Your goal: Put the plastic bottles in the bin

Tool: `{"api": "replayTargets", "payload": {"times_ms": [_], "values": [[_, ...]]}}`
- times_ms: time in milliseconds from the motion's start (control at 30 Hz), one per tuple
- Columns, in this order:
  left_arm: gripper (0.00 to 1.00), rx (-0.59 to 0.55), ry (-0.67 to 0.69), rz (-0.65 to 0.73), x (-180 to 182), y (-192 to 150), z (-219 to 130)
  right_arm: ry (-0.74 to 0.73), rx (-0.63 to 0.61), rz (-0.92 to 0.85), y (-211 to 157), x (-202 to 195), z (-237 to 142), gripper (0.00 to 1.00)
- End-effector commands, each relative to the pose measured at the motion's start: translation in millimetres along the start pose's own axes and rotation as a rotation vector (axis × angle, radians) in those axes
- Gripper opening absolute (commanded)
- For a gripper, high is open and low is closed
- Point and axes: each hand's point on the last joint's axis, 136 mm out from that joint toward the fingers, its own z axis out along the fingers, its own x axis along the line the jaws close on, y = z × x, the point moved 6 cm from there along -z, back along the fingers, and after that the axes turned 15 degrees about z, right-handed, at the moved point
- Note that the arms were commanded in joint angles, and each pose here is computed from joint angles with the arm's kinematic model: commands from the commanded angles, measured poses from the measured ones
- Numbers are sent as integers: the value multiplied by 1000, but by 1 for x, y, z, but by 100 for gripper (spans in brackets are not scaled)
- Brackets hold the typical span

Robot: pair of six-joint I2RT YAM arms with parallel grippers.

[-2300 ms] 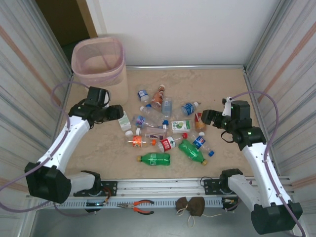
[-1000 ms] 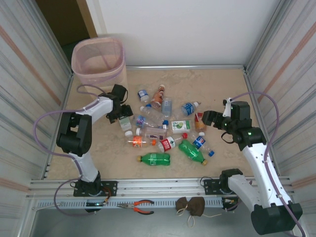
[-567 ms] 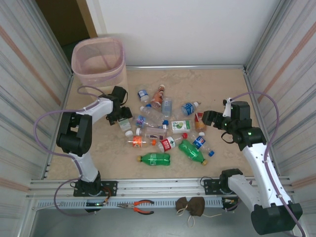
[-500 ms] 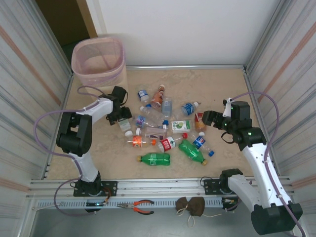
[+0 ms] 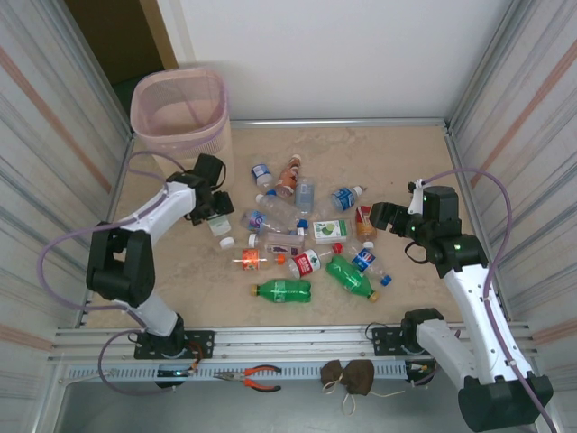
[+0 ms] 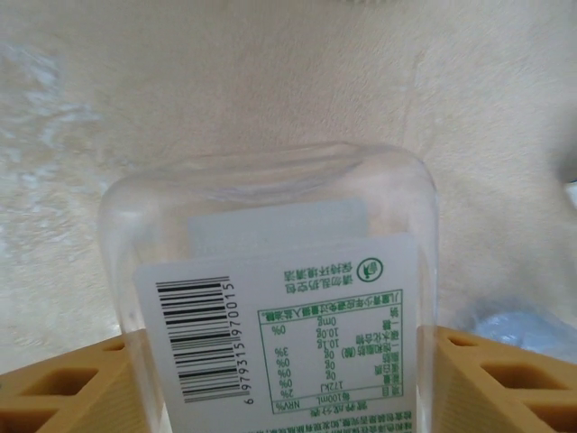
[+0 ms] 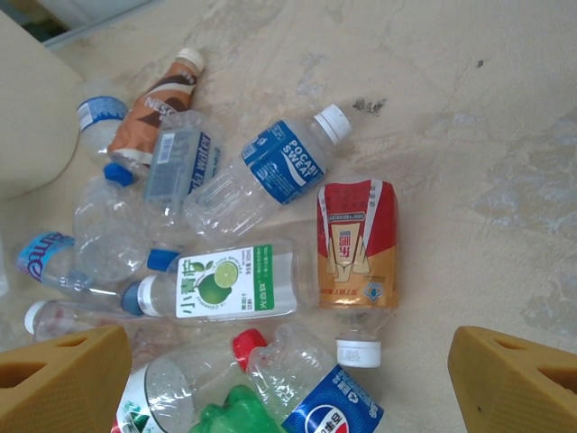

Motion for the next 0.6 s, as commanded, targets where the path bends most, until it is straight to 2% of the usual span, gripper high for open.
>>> {"api": "replayTargets", "payload": {"times_ms": [0,267,567], "values": [[68,-35,32,25,9,-5,-25,-1,-4,10,-3,-1,-2,90],[66,-212,-25,66,13,5,-92,8,-9,9,-2,0,-3,90],[58,-488,-105,213,13,23,-181,15,-14,6,-1,1,-3,90]]}}
